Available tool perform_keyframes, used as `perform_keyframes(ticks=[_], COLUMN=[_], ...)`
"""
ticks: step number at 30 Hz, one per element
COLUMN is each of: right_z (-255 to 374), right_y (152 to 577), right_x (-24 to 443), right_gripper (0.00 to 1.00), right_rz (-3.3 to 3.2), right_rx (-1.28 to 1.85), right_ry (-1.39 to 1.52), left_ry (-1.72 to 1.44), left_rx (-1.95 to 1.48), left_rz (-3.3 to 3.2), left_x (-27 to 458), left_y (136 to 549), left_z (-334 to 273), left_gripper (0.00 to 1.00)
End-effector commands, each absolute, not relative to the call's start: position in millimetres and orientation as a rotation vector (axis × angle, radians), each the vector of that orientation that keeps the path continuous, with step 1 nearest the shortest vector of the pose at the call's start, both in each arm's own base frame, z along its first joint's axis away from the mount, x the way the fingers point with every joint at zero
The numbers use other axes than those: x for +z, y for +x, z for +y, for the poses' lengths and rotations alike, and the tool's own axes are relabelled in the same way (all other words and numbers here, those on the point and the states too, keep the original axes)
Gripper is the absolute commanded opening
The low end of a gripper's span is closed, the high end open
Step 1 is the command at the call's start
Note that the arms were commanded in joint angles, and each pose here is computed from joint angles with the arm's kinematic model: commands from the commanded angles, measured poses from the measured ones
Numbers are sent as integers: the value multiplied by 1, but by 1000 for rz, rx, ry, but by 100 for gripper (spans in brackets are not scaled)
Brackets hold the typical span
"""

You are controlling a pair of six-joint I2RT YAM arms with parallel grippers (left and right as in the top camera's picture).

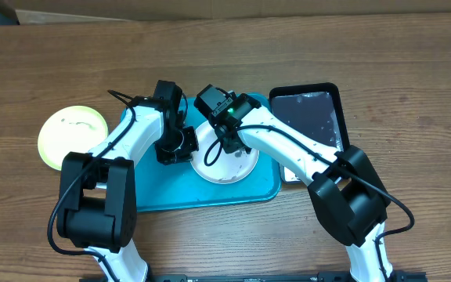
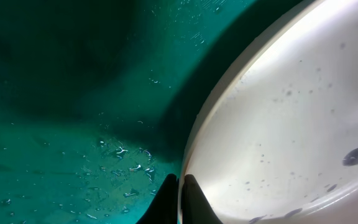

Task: Clean dirty plates on tray and stack at the side
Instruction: 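Scrub the white plate surface with the sponge in the right gripper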

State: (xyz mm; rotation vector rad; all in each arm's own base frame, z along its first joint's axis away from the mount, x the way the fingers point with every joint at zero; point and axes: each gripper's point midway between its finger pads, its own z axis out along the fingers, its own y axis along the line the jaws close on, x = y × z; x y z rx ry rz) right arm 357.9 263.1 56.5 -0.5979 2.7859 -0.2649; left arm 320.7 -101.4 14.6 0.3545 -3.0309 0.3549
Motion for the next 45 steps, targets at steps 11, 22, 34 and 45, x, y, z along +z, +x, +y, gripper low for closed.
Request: perform_keyframes(ticks=[11, 22, 34, 45], right_z=[253, 248, 280, 323], right_y=[363, 357, 331, 305], right_x=[53, 37, 3, 10], right_gripper=[4, 4, 4, 4], right_rz=[2818, 2832, 2926, 2988], right_rx=[-251, -266, 78, 497], right_ry=[-515, -521, -560, -618], left_ry=[355, 355, 349, 348], left_rx=[337, 339, 342, 344], left_rz=[-3046, -3049, -3054, -3058], left_x=[19, 19, 19, 19], left_y=[320, 320, 321, 322], left_z=[-102, -102, -103, -104], left_gripper=[4, 4, 4, 4])
